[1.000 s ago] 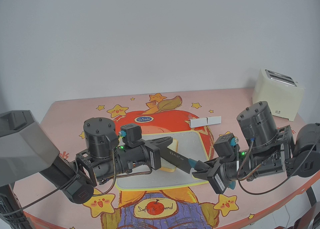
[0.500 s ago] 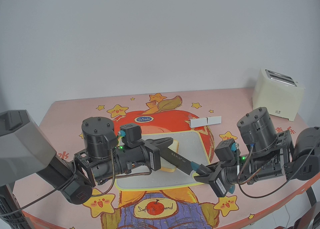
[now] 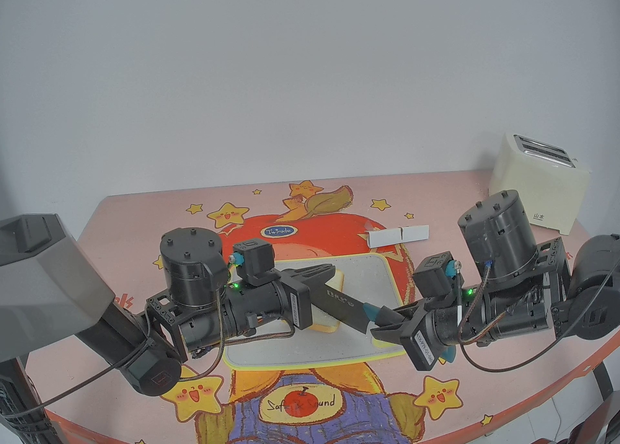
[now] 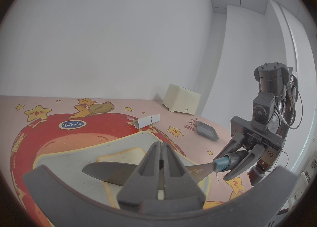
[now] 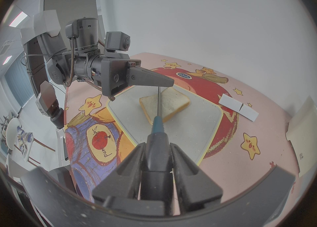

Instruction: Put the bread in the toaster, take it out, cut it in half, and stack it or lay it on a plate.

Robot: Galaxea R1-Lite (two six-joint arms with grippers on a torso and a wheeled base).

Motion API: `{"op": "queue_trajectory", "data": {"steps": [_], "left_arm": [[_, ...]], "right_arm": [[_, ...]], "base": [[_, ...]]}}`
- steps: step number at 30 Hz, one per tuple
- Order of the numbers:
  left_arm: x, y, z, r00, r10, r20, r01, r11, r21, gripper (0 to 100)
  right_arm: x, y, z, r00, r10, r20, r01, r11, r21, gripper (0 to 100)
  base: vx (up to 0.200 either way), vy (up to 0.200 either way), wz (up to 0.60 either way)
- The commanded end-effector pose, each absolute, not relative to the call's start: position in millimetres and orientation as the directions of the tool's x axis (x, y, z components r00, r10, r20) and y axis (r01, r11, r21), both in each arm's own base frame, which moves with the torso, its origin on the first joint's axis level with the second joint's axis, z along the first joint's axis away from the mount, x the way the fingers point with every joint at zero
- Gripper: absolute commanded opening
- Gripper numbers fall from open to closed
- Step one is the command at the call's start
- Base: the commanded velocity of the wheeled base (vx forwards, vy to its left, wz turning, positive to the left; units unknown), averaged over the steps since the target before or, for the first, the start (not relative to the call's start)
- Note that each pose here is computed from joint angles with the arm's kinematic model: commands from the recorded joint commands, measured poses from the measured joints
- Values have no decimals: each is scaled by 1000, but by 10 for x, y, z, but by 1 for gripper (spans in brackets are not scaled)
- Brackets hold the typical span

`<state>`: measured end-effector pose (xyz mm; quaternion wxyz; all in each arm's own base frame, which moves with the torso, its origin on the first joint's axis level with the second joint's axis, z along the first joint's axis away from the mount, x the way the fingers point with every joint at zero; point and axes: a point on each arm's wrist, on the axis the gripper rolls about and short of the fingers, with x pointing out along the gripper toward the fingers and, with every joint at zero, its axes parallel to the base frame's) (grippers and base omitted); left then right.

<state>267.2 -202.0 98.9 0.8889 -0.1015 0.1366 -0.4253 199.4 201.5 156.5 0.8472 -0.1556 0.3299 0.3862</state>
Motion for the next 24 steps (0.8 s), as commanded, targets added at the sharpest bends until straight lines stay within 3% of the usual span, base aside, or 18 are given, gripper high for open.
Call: {"op": "queue_trajectory", "data": {"steps": [1, 18, 24], "left_arm": [[2676, -2019, 958, 599, -782, -170, 725, 620, -300, 0], [2673, -2028, 964, 601, -782, -166, 725, 621, -299, 0], [2678, -2032, 943, 600, -781, -172, 723, 622, -300, 0]], "right_arm": [[2004, 2007, 1556, 487, 551, -678, -754, 656, -8, 0], [1952, 1943, 1397, 457, 519, -722, -751, 660, -2, 0], [1986, 1977, 1515, 482, 540, -690, -751, 660, -7, 0]], "base": [[0, 0, 0], [0, 0, 0], [0, 0, 0]]}}
